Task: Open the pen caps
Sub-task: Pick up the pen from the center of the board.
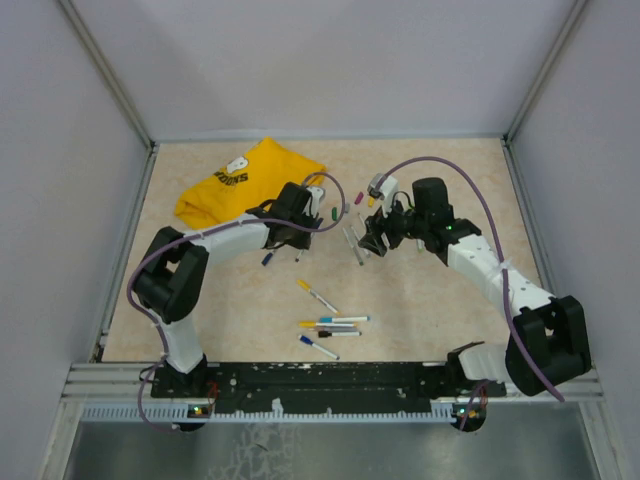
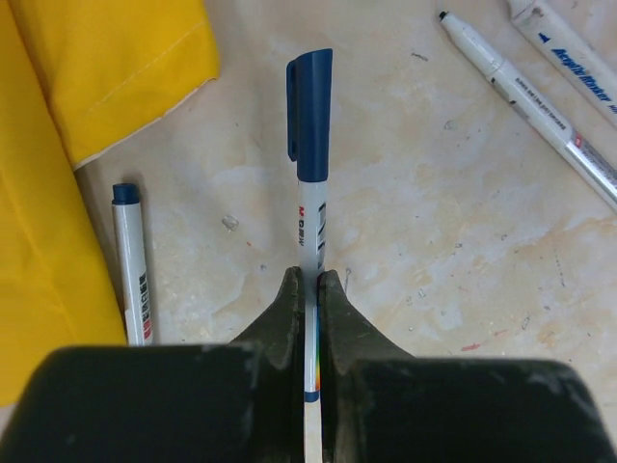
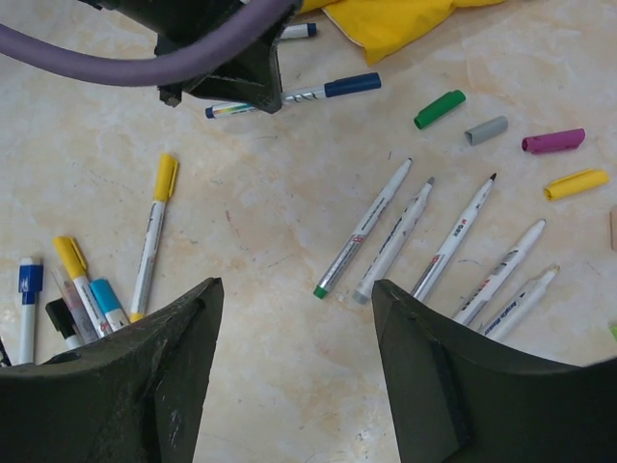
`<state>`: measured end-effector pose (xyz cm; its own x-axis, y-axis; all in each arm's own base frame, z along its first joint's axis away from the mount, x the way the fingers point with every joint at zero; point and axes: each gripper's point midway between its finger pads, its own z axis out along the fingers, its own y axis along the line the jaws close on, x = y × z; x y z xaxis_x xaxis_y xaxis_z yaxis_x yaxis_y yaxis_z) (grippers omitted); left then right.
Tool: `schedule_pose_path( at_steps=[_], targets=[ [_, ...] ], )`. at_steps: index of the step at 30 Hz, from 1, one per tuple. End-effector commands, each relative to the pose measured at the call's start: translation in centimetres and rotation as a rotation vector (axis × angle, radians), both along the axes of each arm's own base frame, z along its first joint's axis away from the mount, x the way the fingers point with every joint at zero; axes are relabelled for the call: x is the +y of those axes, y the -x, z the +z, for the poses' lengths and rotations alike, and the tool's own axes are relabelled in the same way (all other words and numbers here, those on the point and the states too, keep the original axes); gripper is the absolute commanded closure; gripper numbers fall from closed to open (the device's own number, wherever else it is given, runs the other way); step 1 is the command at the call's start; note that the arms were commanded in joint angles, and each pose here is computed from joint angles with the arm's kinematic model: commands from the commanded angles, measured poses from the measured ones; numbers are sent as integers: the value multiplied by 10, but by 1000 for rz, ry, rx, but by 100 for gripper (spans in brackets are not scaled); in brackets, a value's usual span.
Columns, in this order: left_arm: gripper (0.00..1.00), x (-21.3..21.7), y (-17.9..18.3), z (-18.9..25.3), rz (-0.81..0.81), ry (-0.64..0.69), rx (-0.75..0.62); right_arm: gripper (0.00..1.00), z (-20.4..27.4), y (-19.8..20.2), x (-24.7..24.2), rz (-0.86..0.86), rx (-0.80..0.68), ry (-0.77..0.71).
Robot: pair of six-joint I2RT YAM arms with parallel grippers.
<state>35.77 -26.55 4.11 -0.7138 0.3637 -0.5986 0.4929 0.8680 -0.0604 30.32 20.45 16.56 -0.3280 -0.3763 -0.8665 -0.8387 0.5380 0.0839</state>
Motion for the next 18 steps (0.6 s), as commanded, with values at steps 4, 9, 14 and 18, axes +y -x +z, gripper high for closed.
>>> schedule_pose_path(
  at_steps=[4, 9, 14, 18],
  targets=[
    [100, -14, -8, 48, 27, 176, -158, 37, 24, -2, 6, 18, -50, -75],
    [100, -15, -4, 59, 42, 264, -194, 37, 25, 3, 12, 44, -33, -112],
    [100, -14, 3, 60, 61, 326, -197, 38, 23, 10, 19, 74, -5, -141],
    [100, -12, 8, 62, 78, 377, -200, 39, 21, 14, 26, 99, 14, -158]
  ],
)
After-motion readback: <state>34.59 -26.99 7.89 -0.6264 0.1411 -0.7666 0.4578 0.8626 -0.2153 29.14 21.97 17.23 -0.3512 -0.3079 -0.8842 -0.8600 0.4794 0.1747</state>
